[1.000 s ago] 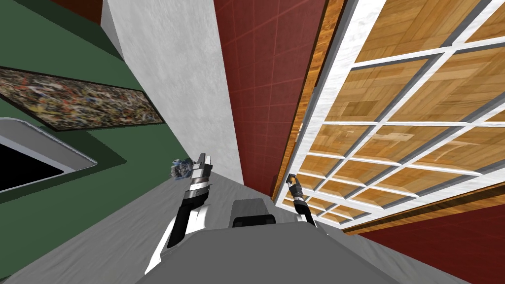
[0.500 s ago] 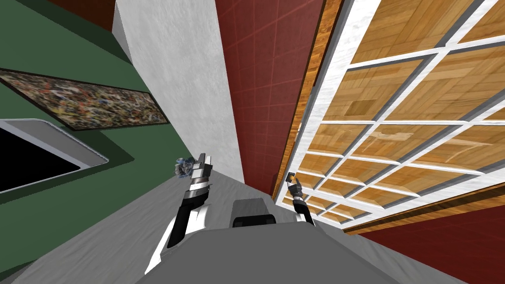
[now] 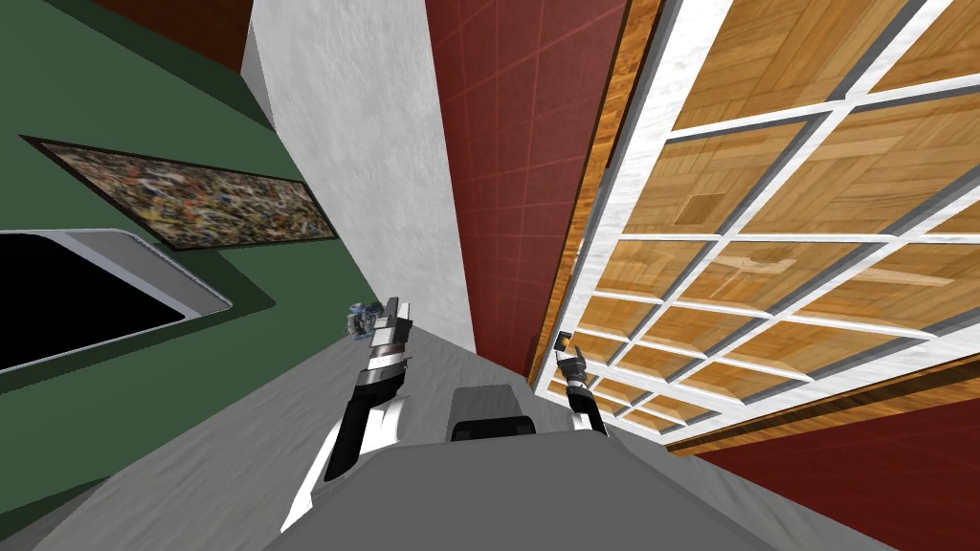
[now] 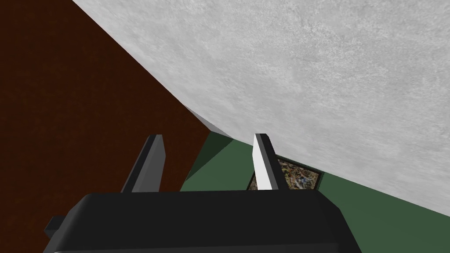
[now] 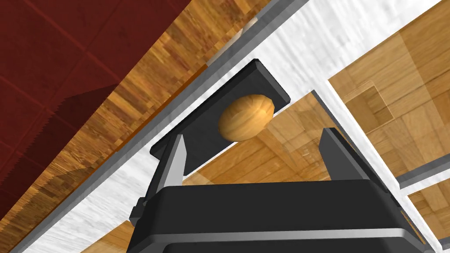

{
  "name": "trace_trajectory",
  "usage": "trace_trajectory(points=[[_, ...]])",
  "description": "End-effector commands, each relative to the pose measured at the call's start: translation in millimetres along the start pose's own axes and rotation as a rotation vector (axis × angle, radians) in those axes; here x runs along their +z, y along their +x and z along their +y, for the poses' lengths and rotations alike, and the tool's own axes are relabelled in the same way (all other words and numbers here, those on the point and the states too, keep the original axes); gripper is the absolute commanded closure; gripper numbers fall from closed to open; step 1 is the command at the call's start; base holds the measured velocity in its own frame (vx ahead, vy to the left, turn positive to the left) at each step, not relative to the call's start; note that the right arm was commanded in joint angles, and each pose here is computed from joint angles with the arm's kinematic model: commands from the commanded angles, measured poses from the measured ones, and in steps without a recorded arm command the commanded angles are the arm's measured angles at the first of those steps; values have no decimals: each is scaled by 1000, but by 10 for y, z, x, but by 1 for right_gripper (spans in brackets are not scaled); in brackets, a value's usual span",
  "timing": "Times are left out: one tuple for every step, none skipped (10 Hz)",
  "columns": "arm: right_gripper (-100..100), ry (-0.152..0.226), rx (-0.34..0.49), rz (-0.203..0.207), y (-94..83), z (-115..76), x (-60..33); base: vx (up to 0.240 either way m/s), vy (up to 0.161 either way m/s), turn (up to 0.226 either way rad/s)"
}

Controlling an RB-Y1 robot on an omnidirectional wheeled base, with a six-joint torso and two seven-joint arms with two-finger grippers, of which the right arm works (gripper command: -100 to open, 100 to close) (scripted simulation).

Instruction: Pull the door open

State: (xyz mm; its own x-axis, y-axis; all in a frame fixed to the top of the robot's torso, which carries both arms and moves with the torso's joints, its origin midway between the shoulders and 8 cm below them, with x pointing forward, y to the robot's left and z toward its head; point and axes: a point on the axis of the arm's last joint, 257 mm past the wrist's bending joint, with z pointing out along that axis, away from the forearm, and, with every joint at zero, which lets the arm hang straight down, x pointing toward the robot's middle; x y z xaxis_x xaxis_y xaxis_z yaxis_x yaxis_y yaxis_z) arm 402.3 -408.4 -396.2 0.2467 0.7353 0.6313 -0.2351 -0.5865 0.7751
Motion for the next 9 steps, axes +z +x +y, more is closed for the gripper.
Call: trace_trajectory(points=[[-100,-8,77,-9,11,-6,1,-70,-14,67],[-100,-8,93,-9,11,-6,1,-55,-19,35],[-100,-14,147,-16,18,-11,2,-59,-9,54],[-100,-14,152,-16,18,-11,2,-46,0,28],[-100,-20,211,-22,25,-16,3,-49,-7,48],[-100,-26,254,-28,31,-23,4,-72,-11,92],[-100,-26,271,-28,31,-23,4,-60,-17,20],[-100,-32,325,-33,38,-29,4,-63,-18,41],[-100,-32,331,-33,38,-29,4,-49,-13,24]])
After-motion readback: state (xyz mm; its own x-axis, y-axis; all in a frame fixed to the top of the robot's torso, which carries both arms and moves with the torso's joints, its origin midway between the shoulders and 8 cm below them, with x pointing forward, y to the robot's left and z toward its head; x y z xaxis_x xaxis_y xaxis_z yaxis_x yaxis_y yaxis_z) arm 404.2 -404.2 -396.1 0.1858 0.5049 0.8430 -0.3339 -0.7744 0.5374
